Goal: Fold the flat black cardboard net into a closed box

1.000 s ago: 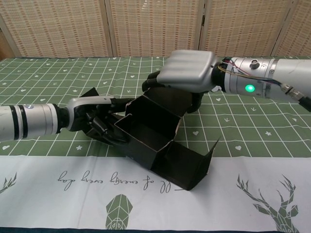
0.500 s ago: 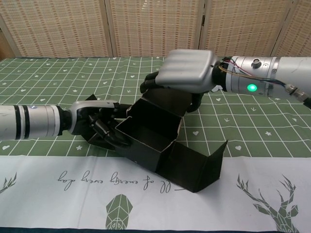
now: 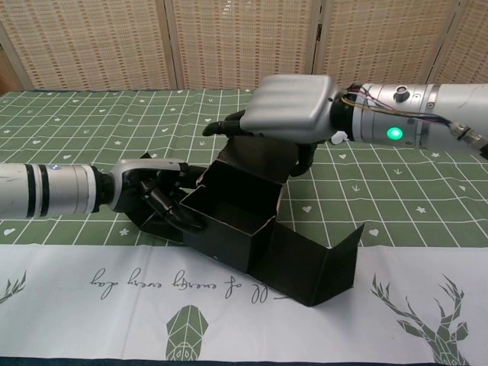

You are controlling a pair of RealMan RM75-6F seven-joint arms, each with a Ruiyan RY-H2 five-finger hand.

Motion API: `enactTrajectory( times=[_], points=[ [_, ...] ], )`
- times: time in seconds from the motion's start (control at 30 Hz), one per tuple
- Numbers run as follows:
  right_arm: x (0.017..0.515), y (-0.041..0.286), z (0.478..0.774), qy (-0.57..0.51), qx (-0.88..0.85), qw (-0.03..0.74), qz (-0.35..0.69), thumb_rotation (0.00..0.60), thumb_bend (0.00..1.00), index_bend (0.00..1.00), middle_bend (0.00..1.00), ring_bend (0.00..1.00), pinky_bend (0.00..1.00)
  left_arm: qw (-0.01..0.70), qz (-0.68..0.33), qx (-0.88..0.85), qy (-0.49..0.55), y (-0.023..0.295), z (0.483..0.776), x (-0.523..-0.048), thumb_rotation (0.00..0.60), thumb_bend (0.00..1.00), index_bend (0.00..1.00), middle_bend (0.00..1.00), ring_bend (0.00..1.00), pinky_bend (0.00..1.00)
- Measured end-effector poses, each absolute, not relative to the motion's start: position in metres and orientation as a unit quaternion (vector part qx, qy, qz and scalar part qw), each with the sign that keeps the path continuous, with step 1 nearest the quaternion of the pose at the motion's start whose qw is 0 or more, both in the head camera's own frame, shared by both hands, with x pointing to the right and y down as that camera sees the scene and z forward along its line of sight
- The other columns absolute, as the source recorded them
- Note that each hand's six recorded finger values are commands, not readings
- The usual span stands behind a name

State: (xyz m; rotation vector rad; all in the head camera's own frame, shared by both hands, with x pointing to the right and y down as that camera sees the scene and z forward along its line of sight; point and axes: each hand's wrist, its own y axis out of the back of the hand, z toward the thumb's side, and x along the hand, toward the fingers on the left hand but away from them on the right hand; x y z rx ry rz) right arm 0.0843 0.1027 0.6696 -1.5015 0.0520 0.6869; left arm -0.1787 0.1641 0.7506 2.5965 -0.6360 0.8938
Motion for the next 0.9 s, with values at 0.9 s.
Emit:
enactTrajectory(
  times=[0.9],
  points=[
    [0.123,0.106,0.631,-0.109,-0.759,0.560,0.312,0.600,0.21,0.00,0.05,0.74,1.00,0.211,0.309,0.889,-0.263,0.154,0.747,-0.197,0.600,0.15,0.23,0.20,0.60,0.87]
  ],
)
